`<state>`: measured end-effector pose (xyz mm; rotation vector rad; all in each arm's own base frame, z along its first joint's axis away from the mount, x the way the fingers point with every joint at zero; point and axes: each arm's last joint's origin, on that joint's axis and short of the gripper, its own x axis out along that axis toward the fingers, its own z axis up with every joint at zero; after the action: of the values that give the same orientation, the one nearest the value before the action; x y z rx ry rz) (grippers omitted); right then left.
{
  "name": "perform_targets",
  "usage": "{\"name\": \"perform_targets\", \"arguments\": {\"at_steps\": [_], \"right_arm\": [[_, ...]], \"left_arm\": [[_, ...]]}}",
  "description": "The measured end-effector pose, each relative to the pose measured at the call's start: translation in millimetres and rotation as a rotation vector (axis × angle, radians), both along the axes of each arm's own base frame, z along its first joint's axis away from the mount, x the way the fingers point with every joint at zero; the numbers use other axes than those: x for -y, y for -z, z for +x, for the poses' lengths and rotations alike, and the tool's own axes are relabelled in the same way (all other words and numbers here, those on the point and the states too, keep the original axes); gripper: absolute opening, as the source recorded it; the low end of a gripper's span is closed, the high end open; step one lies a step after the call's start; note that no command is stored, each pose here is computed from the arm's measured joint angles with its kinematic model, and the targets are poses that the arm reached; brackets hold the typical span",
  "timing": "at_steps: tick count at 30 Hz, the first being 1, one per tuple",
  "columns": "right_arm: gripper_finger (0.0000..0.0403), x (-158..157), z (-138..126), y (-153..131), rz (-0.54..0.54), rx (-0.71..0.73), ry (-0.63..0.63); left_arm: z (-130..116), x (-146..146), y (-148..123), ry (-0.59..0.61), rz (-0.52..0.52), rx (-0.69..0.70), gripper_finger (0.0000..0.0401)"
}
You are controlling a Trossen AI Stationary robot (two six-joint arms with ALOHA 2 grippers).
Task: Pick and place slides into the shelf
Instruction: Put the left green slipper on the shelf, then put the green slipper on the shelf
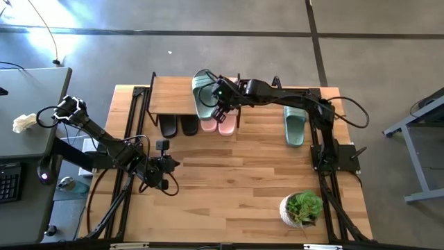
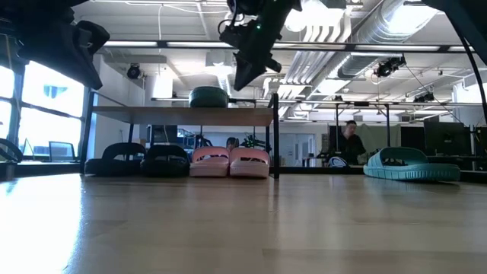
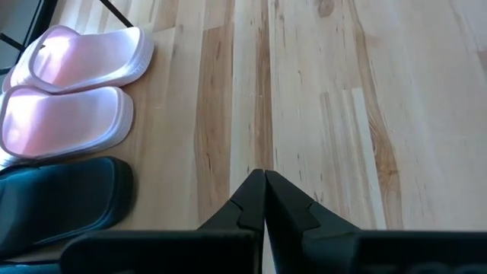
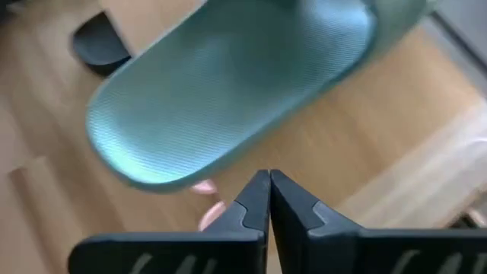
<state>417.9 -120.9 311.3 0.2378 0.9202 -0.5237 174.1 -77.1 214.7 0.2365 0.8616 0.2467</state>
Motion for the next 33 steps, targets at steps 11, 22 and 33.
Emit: {"name": "perform_targets", "arguments": {"at_steps": [11,22,33], "right_arm": [[0.0000,-2,4,15,0.060,0.023,-0.029],[0.0000,-7,8,27,0.102,0.053,-0.060],[0.0000,-11,7,28,0.096,0.031,-0.060]], "left_arm": [[0,0,0,-0.001,-0.002,0.003,0.0001],[0,0,0,-0.011,-0.011,0.006,0.0001],[0,0,0,-0.017,-0.015,0.008,0.0001]]}}
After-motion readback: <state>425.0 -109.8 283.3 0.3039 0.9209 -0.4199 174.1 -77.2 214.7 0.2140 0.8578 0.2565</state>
